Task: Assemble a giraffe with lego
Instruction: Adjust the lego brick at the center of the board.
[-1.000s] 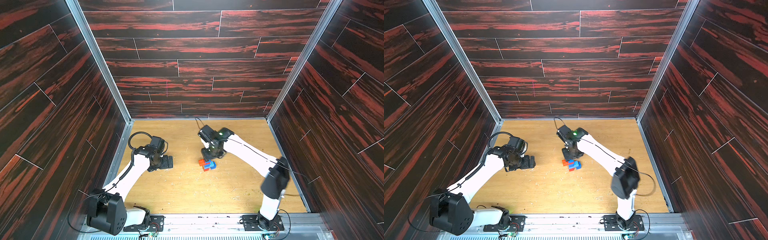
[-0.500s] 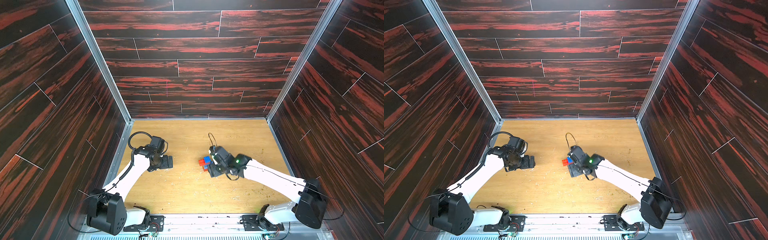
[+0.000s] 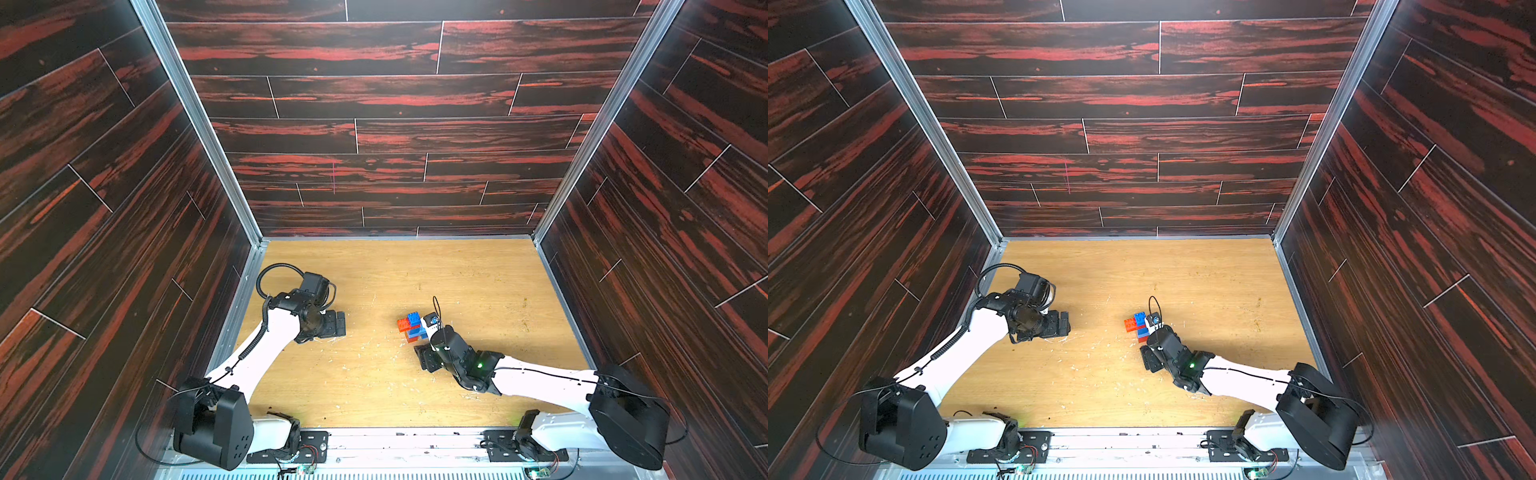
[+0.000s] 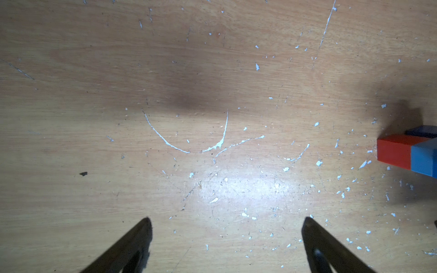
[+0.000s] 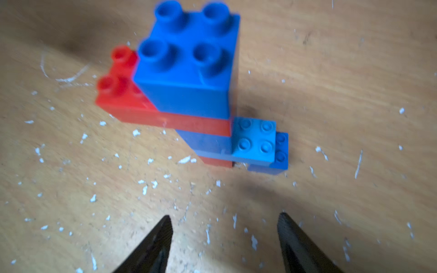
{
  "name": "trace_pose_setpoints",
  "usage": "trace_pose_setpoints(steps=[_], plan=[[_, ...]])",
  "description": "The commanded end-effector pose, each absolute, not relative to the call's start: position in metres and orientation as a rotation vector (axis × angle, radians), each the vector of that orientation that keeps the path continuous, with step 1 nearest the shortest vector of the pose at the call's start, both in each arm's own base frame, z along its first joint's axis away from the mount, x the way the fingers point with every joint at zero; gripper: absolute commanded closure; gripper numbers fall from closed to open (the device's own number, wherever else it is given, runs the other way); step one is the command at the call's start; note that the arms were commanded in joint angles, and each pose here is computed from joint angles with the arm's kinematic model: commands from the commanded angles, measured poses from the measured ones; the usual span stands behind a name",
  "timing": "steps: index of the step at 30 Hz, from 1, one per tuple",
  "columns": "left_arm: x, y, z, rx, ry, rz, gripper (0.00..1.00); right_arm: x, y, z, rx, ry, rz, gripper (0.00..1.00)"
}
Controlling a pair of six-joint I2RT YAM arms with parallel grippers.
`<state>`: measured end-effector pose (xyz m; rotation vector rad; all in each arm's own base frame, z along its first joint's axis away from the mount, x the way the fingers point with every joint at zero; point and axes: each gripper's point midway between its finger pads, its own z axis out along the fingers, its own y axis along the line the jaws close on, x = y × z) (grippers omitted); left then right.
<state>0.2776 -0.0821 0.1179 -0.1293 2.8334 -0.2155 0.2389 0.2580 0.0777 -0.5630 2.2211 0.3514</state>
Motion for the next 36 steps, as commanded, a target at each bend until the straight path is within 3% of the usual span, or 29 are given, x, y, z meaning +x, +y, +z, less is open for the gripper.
trace_pose_setpoints(steps=[1,31,36], plan=[[0.278,-0.078,0.119,-0.132,2.837,-0.189,0.0,0.256,0.274,0.099,-0.525,2.064,0.402,0.29],[0.276,-0.08,0.117,-0.121,2.852,-0.199,0.0,0.283,0.291,0.086,-0.52,1.999,0.367,0.44],[0.276,-0.08,0.117,-0.12,2.85,-0.2,0.0,0.286,0.291,0.085,-0.521,1.995,0.375,0.35]])
